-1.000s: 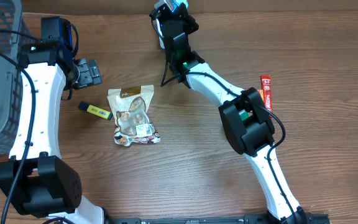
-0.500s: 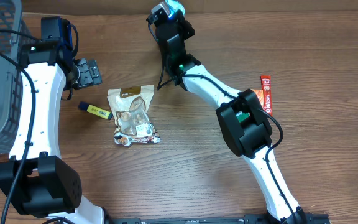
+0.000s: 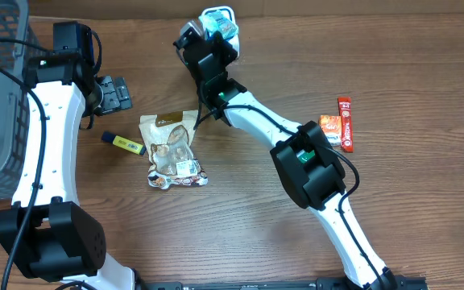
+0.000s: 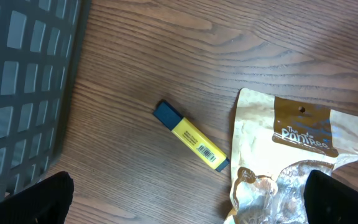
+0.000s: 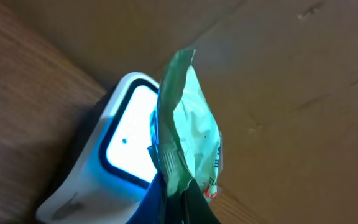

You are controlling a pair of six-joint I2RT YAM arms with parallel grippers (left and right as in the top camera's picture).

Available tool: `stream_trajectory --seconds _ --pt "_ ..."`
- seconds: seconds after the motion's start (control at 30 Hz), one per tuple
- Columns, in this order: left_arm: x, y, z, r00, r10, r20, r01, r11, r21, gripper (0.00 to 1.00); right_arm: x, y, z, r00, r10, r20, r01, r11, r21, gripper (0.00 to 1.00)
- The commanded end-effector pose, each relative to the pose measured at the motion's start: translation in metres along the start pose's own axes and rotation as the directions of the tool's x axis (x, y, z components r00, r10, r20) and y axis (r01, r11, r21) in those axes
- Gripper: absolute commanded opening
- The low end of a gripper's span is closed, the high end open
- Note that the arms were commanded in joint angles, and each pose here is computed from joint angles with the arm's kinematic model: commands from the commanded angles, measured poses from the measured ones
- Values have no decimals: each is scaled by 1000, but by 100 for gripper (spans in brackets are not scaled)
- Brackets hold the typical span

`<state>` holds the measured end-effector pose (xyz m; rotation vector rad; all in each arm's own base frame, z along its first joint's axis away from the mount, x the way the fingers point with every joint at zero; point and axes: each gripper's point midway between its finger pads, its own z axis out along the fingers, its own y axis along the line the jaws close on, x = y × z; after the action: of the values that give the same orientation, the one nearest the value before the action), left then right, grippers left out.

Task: Scan the item barcode
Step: 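Lift the teal pack and hold it up to the white scanner, then carry the teal pack right and lower it right of the red stick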

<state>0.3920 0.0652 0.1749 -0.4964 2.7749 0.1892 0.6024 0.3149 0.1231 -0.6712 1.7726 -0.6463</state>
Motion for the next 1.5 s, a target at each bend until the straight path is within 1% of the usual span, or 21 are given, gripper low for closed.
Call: stream_trajectory --seconds 0.0,0.23,0.4,0.53,0.6,0.67,0.73,0.8,0.87,1.0,1.07,1.13,1.17,1.23,1.3,1.37,1.4,1.43,1.47 --pt "-1 -1 -5 1000 12 16 -12 1000 -4 100 -10 12 -10 1000 -6 12 7 1000 -29 3" --pt "-1 -1 -5 1000 12 16 -12 1000 -4 100 -15 18 -15 1000 -10 26 11 999 -46 3" --pt "-1 -1 -6 1000 12 16 -12 1000 -4 100 -27 3 -21 999 7 41 -6 999 -37 3" --pt "-1 -1 -6 1000 12 16 -12 1000 -4 100 -60 -40 -40 993 68 92 -68 998 -2 3" --pt "-1 -1 -6 1000 12 16 -12 1000 -4 100 -77 -71 -54 986 121 116 -125 992 26 3" --pt "-1 -1 -5 1000 12 16 -12 1000 -4 100 -86 -94 -66 977 175 120 -179 984 27 3" --pt "-1 -1 -5 1000 12 16 -12 1000 -4 100 -87 -123 -80 964 250 92 -253 967 18 3" --pt "-1 -1 -5 1000 12 16 -12 1000 -4 100 -81 -139 -88 948 313 56 -314 949 10 3" --pt "-1 -1 -6 1000 12 16 -12 1000 -4 100 -71 -154 -95 928 372 7 -372 928 3 3" --pt "-1 -1 -6 1000 12 16 -12 1000 -4 100 -34 -178 -105 869 474 -142 -483 875 -39 3" --pt "-1 -1 -5 1000 12 16 -12 1000 -4 100 -8 -185 -109 820 517 -244 -545 836 -59 3" --pt "-1 -1 -6 1000 12 16 -12 1000 -4 100 27 -190 -112 754 541 -374 -605 793 -71 3" --pt "-1 -1 -5 1000 12 16 -12 1000 -4 100 41 -192 -113 727 540 -424 -621 781 -71 3" --pt "-1 -1 -6 1000 12 16 -12 1000 -4 100 81 -195 -115 648 527 -550 -659 750 -59 3" --pt "-1 -1 -5 1000 12 16 -12 1000 -4 100 117 -199 -119 532 536 -655 -717 696 -13 3" --pt "-1 -1 -5 1000 12 16 -12 1000 -4 100 162 -212 -124 322 592 -739 -793 594 131 3" --pt "-1 -1 -6 1000 12 16 -12 1000 -4 100 168 -215 -125 292 602 -743 -799 580 156 3" --pt "-1 -1 -5 1000 13 16 -13 1000 -4 100 186 -222 -126 209 628 -749 -811 540 226 3" --pt "-1 -1 -5 1000 12 16 -12 1000 -4 100 201 -229 -128 142 649 -747 -813 507 287 3"
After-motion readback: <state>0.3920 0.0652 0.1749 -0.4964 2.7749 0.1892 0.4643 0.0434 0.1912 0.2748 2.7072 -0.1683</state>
